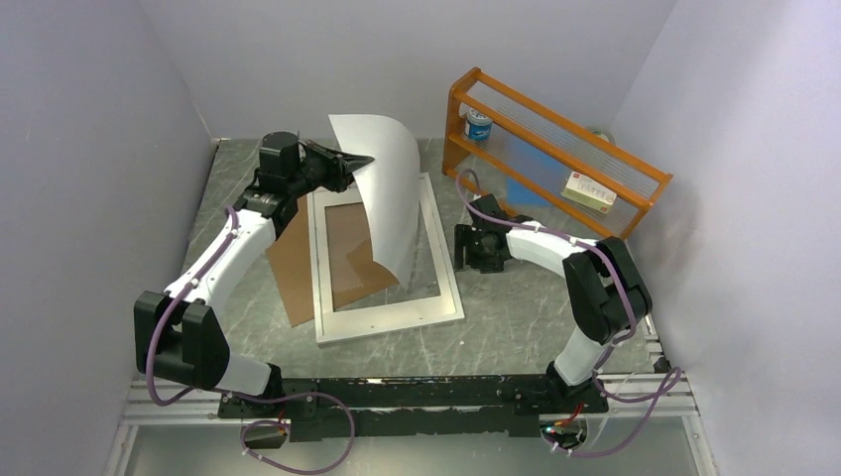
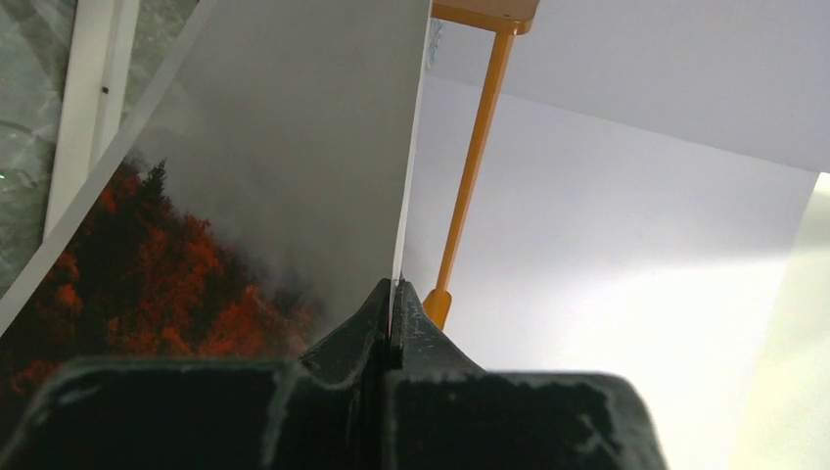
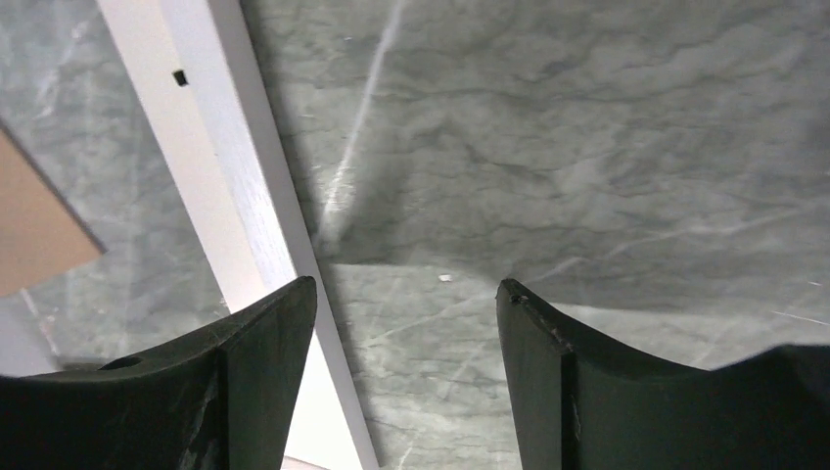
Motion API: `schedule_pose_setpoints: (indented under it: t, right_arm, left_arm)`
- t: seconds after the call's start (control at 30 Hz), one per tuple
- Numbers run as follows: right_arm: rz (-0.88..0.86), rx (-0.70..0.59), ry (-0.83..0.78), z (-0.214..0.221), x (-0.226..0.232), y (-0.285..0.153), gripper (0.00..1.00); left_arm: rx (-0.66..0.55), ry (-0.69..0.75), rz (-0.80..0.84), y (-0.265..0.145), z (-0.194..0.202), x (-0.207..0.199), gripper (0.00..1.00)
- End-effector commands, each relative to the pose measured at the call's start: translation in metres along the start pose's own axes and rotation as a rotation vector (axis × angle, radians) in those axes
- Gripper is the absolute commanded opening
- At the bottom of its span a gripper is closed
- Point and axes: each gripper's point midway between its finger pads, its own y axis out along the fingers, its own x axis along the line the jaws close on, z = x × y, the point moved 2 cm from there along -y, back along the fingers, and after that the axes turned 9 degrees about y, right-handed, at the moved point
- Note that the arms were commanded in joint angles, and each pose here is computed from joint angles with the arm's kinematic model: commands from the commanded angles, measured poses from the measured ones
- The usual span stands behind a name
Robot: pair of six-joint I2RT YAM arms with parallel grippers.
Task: Put the photo into the frame
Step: Turn over the photo from the photo frame.
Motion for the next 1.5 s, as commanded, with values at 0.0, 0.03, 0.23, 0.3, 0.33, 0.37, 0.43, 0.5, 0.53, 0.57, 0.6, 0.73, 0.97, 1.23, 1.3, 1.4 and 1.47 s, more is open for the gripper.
schedule_pose_setpoints:
  t: [0.0, 0.03, 0.23, 0.3, 0.33, 0.37, 0.43, 0.5, 0.53, 0.57, 0.6, 0.73, 0.97, 1.23, 1.3, 1.4, 1.47]
  right_arm:
    - [-0.079, 0.069, 0.021, 0.019, 0.012, 0.003, 0.72]
    - [-0.054, 0.058, 0.035, 0.018, 0.009, 0.003, 0.73]
    - [0.104, 0.016, 0.091, 0.014, -0.017, 0.006, 0.73]
    - [0.127, 0.012, 0.106, 0.014, -0.022, 0.007, 0.74]
    - [0.133, 0.013, 0.110, 0.014, -0.024, 0.007, 0.74]
    - [0.138, 0.014, 0.113, 0.014, -0.025, 0.008, 0.74]
    - [0.145, 0.015, 0.114, 0.015, -0.026, 0.008, 0.74]
    - [0.151, 0.012, 0.112, 0.015, -0.028, 0.008, 0.74]
    - [0.155, 0.011, 0.113, 0.015, -0.029, 0.009, 0.74]
    - [0.158, 0.012, 0.108, 0.016, -0.030, 0.009, 0.74]
    - [0.159, 0.010, 0.106, 0.016, -0.030, 0.008, 0.74]
    - [0.162, 0.010, 0.101, 0.018, -0.033, 0.008, 0.74]
    - [0.166, 0.007, 0.091, 0.018, -0.035, 0.008, 0.74]
    - [0.164, 0.010, 0.091, 0.023, -0.037, 0.007, 0.74]
    - [0.165, 0.010, 0.089, 0.023, -0.038, 0.006, 0.74]
    - [0.161, 0.004, 0.090, 0.022, -0.037, 0.005, 0.74]
    - [0.158, 0.000, 0.090, 0.020, -0.036, 0.005, 0.74]
  left_arm:
    - [0.048, -0.037, 0.084, -0.009, 0.011, -0.016, 0.03]
    - [0.060, -0.045, 0.098, -0.009, 0.012, -0.017, 0.03]
    - [0.078, -0.060, 0.059, -0.005, 0.020, 0.000, 0.03]
    - [0.080, -0.067, 0.018, -0.002, 0.021, 0.013, 0.03]
    - [0.082, -0.079, -0.003, 0.000, 0.021, 0.021, 0.02]
    - [0.081, -0.087, -0.019, 0.001, 0.021, 0.029, 0.03]
    - [0.058, -0.097, -0.071, 0.002, 0.018, 0.047, 0.02]
    - [0.022, -0.089, -0.140, 0.000, 0.008, 0.071, 0.03]
    - [0.005, -0.085, -0.173, -0.003, 0.003, 0.082, 0.03]
    - [-0.011, -0.075, -0.199, -0.006, -0.001, 0.092, 0.03]
    - [-0.020, -0.054, -0.219, -0.008, -0.003, 0.101, 0.02]
    - [-0.018, 0.005, -0.280, -0.017, -0.002, 0.135, 0.03]
    - [0.046, 0.152, -0.155, -0.013, 0.001, 0.155, 0.02]
    - [0.022, 0.436, -0.195, -0.025, -0.023, 0.154, 0.03]
    - [0.029, 0.458, -0.182, -0.026, -0.025, 0.155, 0.03]
    - [0.093, 0.467, -0.136, -0.017, -0.021, 0.165, 0.03]
    - [0.144, 0.474, -0.104, -0.009, -0.020, 0.171, 0.02]
